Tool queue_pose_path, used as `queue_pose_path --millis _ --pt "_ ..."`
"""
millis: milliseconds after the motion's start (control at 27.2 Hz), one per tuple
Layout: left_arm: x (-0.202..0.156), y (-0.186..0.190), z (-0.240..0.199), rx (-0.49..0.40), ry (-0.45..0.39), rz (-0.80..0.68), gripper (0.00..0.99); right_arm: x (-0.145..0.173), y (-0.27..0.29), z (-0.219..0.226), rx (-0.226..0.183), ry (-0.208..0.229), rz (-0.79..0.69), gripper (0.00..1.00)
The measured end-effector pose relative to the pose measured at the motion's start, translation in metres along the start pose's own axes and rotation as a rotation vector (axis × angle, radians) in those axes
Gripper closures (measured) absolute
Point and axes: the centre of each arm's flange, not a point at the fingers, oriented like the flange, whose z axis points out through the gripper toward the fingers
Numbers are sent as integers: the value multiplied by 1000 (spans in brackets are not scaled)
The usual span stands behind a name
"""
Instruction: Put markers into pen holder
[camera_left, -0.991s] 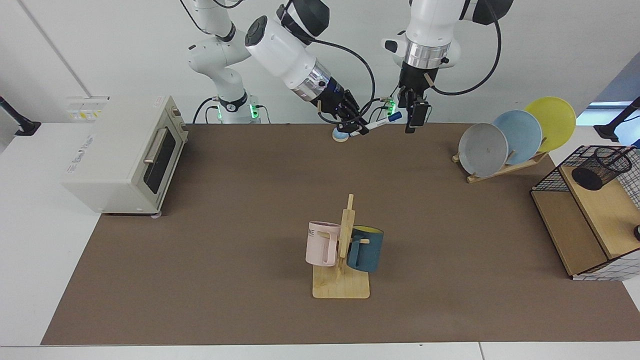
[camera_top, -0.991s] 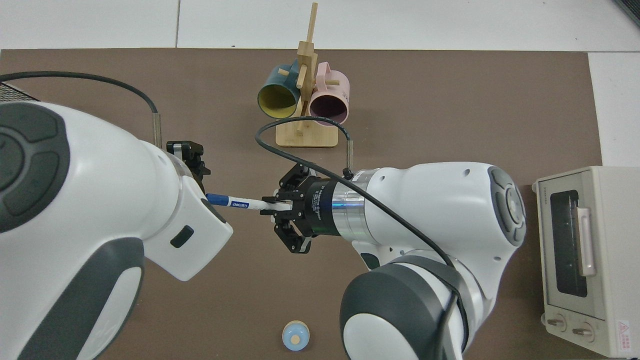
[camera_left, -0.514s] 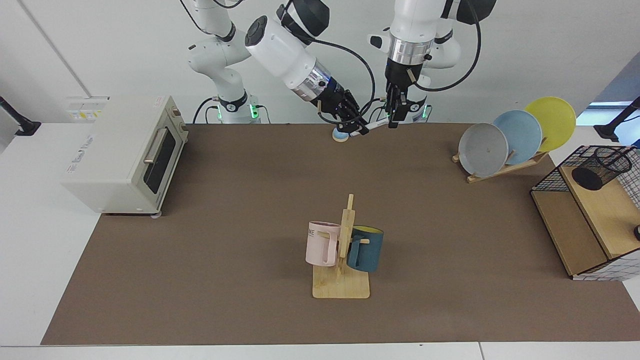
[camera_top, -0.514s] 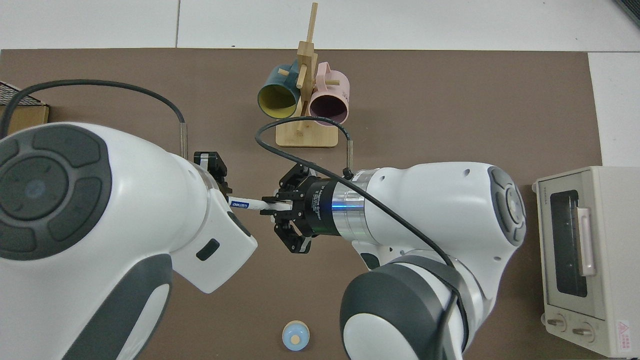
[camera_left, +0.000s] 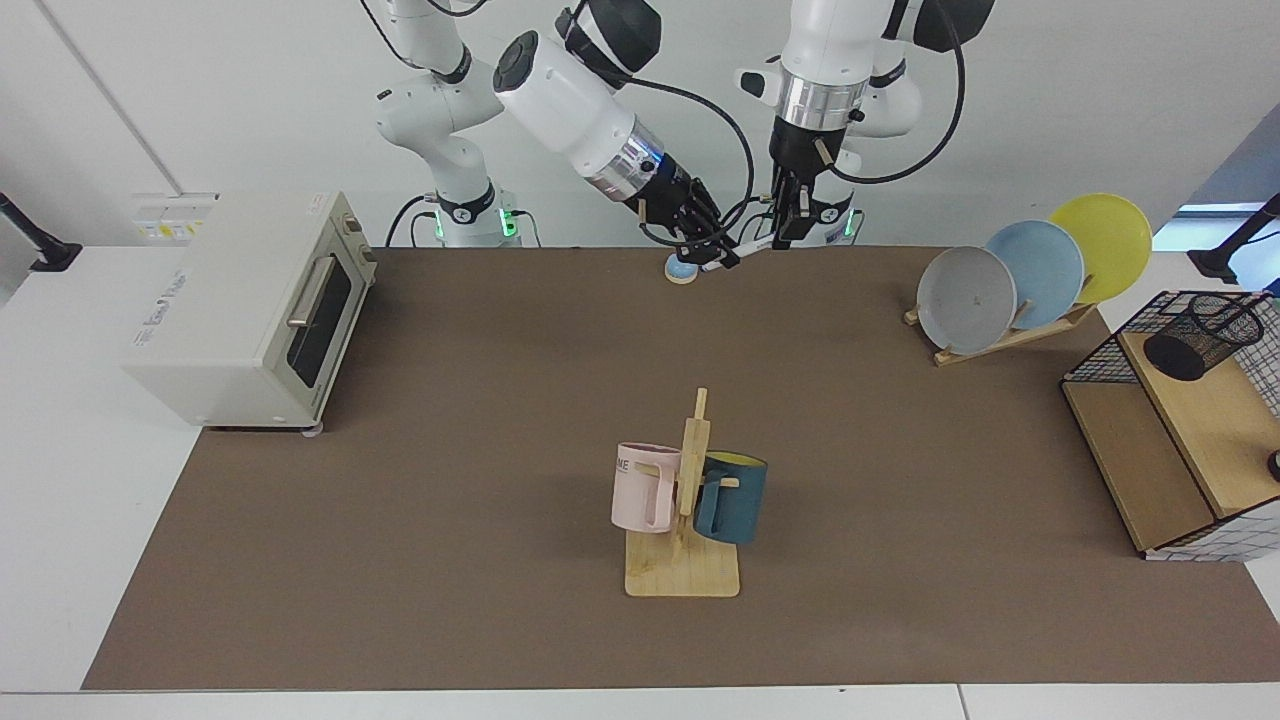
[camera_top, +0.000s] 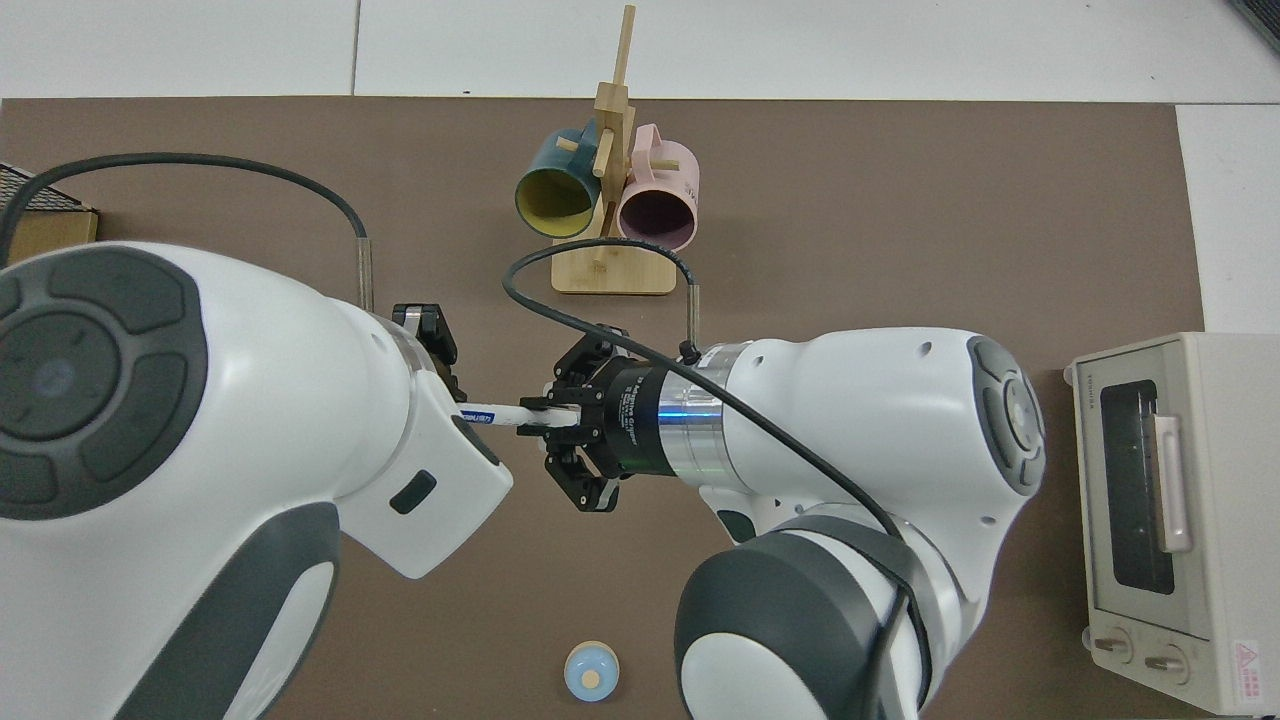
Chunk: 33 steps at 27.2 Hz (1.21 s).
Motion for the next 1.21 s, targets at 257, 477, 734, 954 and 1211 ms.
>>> queue_pose_path --millis 257,477,734,954,1211 --pt "-5 -1 3 -11 -3 -17 815 1 -2 -3 8 13 -49 471" --pt "-52 -17 11 -37 -19 -110 815 9 -4 -14 -16 73 -137 123" --pt "-145 -36 25 -64 -51 -229 815 37 -7 -46 -113 228 -372 0" --pt "-230 -44 32 -50 -154 -343 815 78 -20 -86 -220 311 -590 0" --pt "-313 -46 38 -36 -285 -429 815 131 -39 -132 -330 422 -844 0"
